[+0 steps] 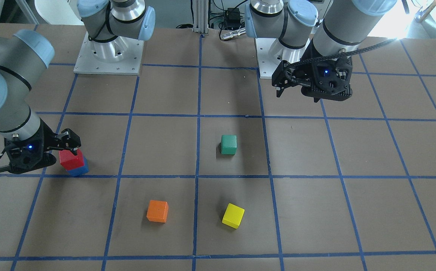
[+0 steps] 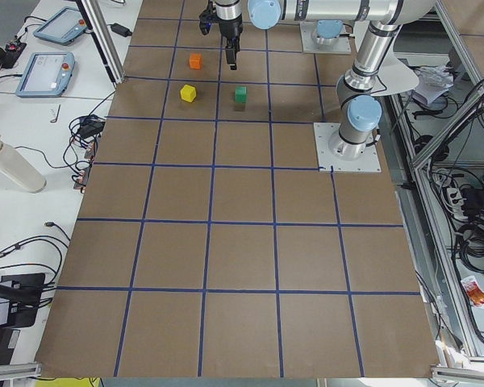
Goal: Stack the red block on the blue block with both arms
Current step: 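Open the right gripper and raise it off the stacked cubes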
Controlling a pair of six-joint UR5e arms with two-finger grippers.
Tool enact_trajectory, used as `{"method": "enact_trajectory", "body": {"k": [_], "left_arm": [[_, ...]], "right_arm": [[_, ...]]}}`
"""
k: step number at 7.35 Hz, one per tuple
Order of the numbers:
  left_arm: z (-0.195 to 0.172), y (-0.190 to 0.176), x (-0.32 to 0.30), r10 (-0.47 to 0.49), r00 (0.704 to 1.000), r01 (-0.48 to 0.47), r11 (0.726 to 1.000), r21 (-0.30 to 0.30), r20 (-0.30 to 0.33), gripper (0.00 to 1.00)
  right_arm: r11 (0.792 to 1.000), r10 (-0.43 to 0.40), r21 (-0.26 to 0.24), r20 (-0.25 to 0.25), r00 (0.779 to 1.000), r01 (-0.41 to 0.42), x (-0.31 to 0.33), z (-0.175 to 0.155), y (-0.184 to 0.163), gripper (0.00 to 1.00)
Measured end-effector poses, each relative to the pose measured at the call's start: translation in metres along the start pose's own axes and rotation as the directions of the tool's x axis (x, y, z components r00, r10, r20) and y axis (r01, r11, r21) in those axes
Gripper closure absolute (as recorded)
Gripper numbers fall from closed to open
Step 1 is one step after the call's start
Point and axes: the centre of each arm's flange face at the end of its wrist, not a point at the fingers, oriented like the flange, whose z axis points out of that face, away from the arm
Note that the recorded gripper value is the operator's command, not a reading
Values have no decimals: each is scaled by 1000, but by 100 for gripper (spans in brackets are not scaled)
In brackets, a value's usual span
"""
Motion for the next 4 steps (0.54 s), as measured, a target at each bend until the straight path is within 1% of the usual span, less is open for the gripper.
{"method": "enact_trajectory", "body": {"k": [1,2,3,4], "left_arm": [[1,-1,0,0,1000,0,1000,-1,0,0],[0,-1,0,-1,1000,1,1000,0,0,0],[-1,0,1,1,1000,-1,1000,2,0,0],[-2,2,3,2,1000,-2,1000,5,1,0]], "right_arm": [[998,59,-13,24,998,-59,-10,-36,-11,0],[991,134,-5,34,990,-134,-40,-70,-22,0],[980,197,26,29,980,-198,-79,-104,-27,0],[972,227,63,27,974,-228,-109,-134,-20,0]]}}
